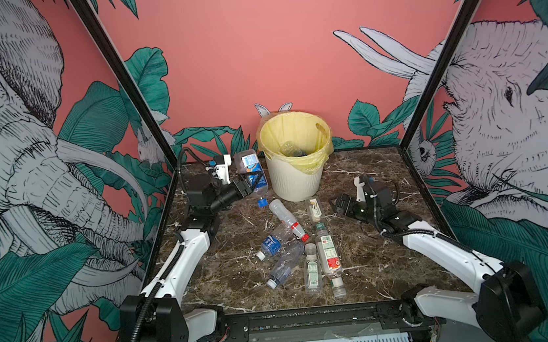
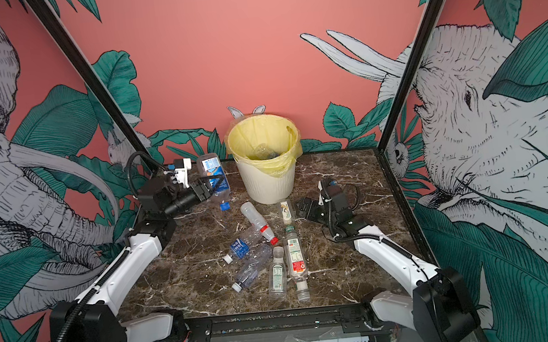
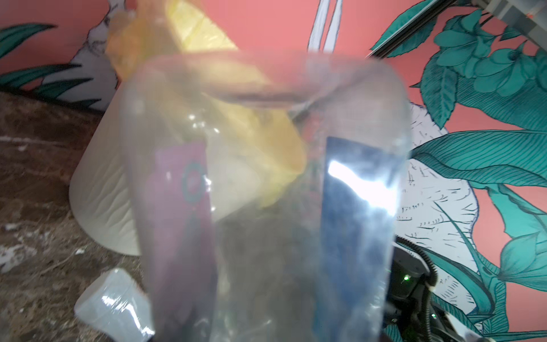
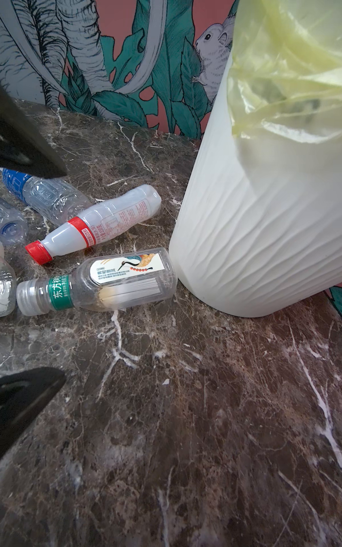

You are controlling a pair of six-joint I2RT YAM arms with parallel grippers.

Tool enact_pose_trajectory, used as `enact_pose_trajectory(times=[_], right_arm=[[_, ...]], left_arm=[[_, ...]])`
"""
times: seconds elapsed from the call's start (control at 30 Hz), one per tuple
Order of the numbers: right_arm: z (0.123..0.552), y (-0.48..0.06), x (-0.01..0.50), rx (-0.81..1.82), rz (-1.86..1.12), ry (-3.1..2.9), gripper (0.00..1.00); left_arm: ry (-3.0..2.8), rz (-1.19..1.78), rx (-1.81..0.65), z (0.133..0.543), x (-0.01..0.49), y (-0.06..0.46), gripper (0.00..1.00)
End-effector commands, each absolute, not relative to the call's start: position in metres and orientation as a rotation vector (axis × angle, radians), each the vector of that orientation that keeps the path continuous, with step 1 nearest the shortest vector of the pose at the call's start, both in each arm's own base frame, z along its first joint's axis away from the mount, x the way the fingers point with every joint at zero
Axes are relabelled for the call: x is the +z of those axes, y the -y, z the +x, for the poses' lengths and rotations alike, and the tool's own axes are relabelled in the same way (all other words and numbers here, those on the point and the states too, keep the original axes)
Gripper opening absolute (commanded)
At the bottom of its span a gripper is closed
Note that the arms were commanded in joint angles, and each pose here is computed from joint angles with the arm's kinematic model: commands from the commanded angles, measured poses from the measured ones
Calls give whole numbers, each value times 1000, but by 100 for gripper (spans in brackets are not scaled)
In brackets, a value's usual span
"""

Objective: Throw the plastic bottles in the bin
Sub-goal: Throw the plastic bottle into the trash bin.

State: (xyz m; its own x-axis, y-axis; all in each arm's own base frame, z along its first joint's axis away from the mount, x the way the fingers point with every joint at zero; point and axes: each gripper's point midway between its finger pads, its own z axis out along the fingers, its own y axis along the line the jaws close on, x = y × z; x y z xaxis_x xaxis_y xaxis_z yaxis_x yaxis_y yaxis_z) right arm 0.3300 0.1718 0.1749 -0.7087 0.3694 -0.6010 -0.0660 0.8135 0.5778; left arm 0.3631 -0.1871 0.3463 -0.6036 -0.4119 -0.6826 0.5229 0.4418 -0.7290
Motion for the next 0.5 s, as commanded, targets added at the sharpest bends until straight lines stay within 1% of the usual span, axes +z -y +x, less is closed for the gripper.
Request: enact_pose_trajectory(times=[0.0,0.1,0.23,0.3,0.33,0.37,0.47], right_arm=[[332,-169,182,755,230,-2211,99],[331,-169,182,758,235,-2210,99],[331,-169,183,766,244,-2205,99],[330,-169,185,769,244,-2200,99],[329,-168,187,768,247,-2198,99],[328,-167,190,765,246,-2194,99],[322,-160,196,730,236,-2194,99]], left_arm=[[-1789,150,-1243,375,386,194,56],[-1849,196,-1180,399,411,218,58],[-1921,228,-1154,452,428,273,66],[-1938,243,-1204,473,429,292,79],[-1949,233,-1204,483,428,293,95],[-1959,215,-1181,488,429,288,99],[-1902,194,-1146,487,455,265,99]])
